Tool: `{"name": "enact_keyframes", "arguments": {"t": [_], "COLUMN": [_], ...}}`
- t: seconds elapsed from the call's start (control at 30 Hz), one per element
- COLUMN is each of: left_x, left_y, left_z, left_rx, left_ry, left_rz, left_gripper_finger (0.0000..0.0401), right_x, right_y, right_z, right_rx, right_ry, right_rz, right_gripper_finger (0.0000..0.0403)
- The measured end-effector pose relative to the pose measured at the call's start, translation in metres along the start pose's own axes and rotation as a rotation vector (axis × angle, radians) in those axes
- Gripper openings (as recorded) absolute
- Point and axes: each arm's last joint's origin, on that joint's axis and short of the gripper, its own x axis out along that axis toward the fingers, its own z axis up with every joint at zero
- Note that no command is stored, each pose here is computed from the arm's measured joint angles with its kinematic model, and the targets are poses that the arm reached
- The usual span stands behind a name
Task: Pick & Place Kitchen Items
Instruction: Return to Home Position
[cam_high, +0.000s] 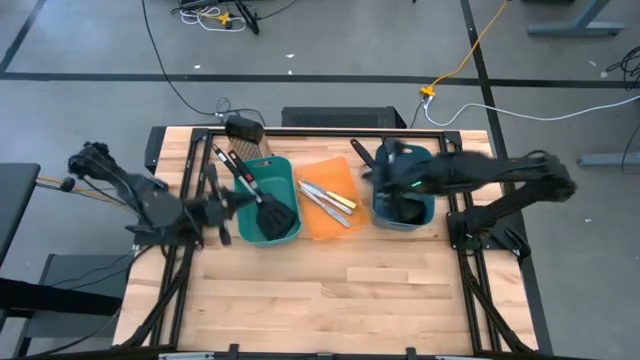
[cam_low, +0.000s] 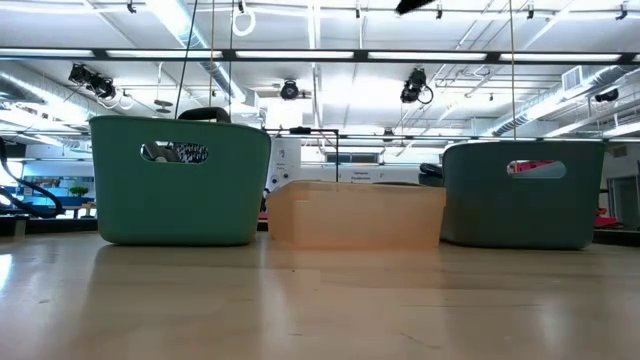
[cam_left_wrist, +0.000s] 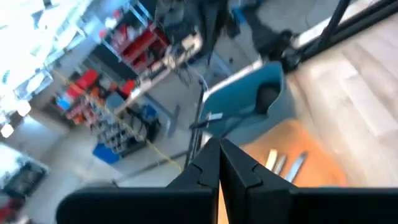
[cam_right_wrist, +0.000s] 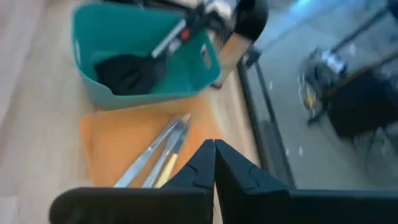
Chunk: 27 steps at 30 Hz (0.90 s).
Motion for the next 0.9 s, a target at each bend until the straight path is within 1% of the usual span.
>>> {"name": "enact_keyframes", "arguments": {"t": [0.07,0.17,0.3,0.4,0.47,0.53,0.57,0.63,0.8,0.9], "left_x": [-0.005,-0.017,-0.046,-0.071,-0.085,-0.095,-0.099,-0.102,-0.090,-0.083], "left_y": [0.021,0.045,0.076,0.094,0.101,0.106,0.108,0.108,0.089,0.077], "left_z": [-0.001,-0.008,-0.022,-0.033,-0.040,-0.046,-0.048,-0.050,-0.058,-0.066], "left_rx": [-0.010,-0.071,-0.246,-0.377,-0.450,-0.508,-0.526,-0.549,-0.498,-0.495], "left_ry": [0.049,0.077,-0.016,-0.104,-0.147,-0.182,-0.194,-0.211,-0.232,-0.292], "left_rz": [-0.020,-0.074,-0.067,-0.047,-0.040,-0.039,-0.037,-0.051,-0.168,-0.165], "left_gripper_finger": [0.0004,0.0003,0.0002,0.0002,0.0002,0.0002,0.0001,0.0001,0.0001,0.0001], "right_x": [-0.024,-0.055,-0.090,-0.110,-0.122,-0.134,-0.140,-0.149,-0.151,-0.150], "right_y": [-0.007,-0.017,-0.027,-0.029,-0.032,-0.036,-0.037,-0.039,-0.032,-0.027], "right_z": [-0.006,-0.021,-0.051,-0.073,-0.088,-0.102,-0.108,-0.120,-0.149,-0.167], "right_rx": [-0.037,-0.035,0.007,0.042,0.056,0.068,0.075,0.106,0.148,0.178], "right_ry": [-0.071,-0.200,-0.376,-0.529,-0.612,-0.679,-0.707,-0.742,-0.782,-0.839], "right_rz": [0.020,0.042,0.035,0.105,0.104,0.103,0.112,0.093,0.117,0.113], "right_gripper_finger": [0.0010,0.0013,0.0006,0.0007,0.0005,0.0005,0.0004,0.0004,0.0004,0.0004]}}
